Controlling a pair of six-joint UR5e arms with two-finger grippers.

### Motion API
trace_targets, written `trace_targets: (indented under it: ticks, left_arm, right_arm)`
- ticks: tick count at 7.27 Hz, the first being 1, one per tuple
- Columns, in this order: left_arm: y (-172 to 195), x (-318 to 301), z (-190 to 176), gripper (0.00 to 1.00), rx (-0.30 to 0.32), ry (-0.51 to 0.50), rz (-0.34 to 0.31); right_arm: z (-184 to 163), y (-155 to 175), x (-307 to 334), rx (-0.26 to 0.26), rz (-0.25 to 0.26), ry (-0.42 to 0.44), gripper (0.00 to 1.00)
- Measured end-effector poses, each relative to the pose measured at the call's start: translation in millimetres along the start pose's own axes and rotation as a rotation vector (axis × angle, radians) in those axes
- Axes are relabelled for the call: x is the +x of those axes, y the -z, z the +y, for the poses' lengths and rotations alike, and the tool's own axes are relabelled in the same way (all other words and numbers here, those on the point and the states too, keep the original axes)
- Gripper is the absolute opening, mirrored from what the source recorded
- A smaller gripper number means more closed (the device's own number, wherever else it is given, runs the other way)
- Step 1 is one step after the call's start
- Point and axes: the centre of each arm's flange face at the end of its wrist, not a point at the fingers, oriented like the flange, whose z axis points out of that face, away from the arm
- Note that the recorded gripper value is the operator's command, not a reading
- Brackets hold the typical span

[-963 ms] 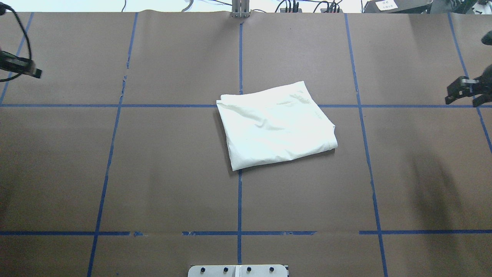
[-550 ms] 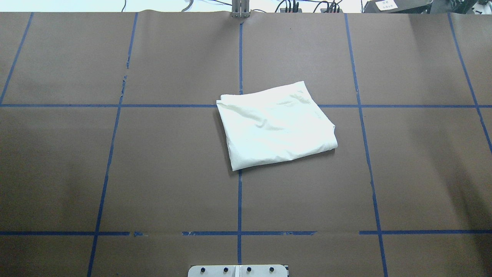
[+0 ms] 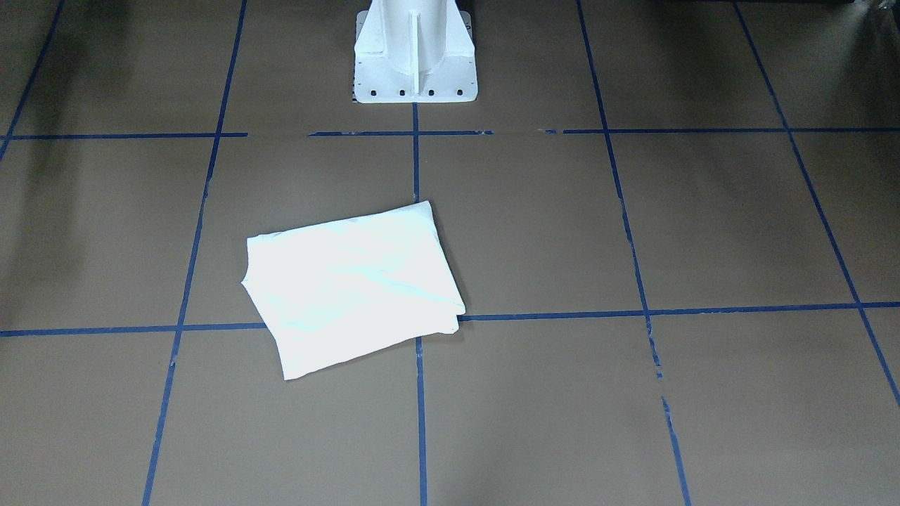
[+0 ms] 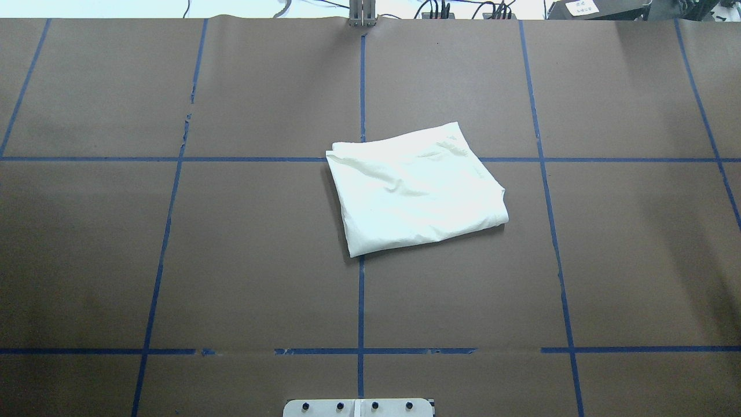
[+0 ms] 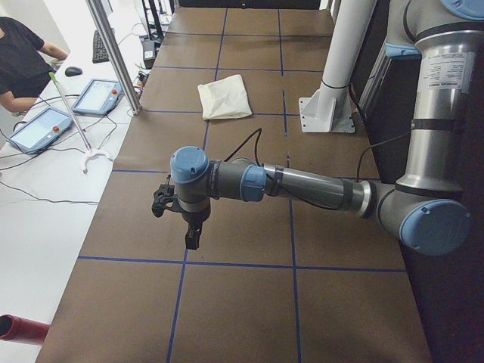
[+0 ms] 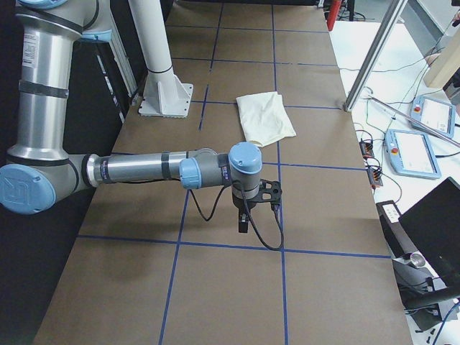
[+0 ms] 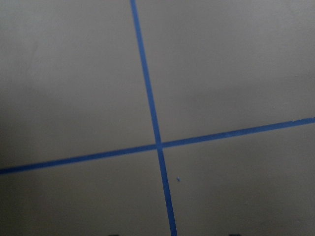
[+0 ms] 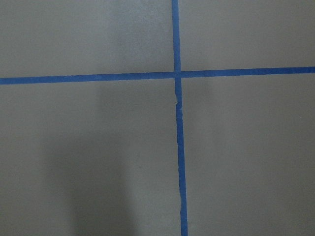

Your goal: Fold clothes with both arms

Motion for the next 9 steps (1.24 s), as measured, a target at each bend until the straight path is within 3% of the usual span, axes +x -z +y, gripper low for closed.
trace_targets:
  ticks: [3,9]
  left_arm:
    - [0.7,3.9,47.2,1.00,0.005,-0.006,0.006]
    - [15.9,20.5,44.6,1.00,0.045,-0.046,0.003]
  right_arm:
    - [-2.8,-0.3,-3.6,0.002,-0.002,0.008,1.00]
    - [-12.6,-18.0,-37.5,-0.040,-0.017,0.078,1.00]
